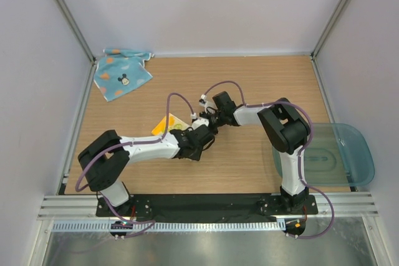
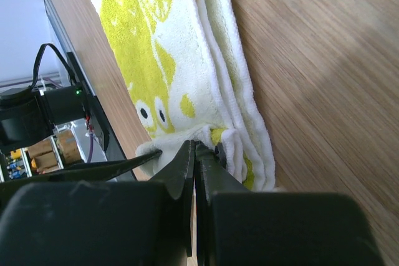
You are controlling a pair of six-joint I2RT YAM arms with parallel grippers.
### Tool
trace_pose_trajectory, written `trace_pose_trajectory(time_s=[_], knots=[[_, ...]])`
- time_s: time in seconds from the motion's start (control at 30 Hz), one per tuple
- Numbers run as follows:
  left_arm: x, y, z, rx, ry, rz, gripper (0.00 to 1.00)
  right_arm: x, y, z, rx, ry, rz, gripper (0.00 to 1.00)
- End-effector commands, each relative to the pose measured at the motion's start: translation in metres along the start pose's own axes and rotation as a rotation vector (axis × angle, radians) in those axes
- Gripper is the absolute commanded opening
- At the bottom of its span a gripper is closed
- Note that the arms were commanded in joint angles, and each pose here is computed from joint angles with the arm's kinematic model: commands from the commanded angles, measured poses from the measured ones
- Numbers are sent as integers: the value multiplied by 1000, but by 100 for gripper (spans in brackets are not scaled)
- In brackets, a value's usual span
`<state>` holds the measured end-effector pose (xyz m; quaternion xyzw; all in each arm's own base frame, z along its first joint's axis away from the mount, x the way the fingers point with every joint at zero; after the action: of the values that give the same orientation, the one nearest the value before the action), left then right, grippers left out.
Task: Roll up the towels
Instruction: Roll the towel
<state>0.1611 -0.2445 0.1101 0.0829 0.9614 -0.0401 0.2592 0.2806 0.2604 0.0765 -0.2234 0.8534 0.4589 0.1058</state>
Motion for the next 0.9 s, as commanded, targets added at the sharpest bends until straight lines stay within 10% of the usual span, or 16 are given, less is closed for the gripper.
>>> trace_pose_trajectory(time_s=[0.0, 0.5, 0.87], knots=[[26, 7, -3, -32, 125, 59, 41, 1, -18, 5, 116, 3, -9, 1], [48, 26, 7, -205, 167, 132, 42, 0, -18, 6, 118, 10, -9, 1], [47, 16, 14, -163, 191, 151, 2, -4, -31, -9, 137, -13, 31, 1]])
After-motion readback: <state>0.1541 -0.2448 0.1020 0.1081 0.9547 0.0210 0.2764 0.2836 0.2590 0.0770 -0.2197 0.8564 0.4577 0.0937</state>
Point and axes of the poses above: each gripper's point midway between its finger pads, its own z axis out along the fingers, its own y axis along the line the jaws close on, x = y × z, the point moved 10 cm from there along -z, back along the fingers, and after that the axes turned 9 degrees about -z, right-handed, at the moved point
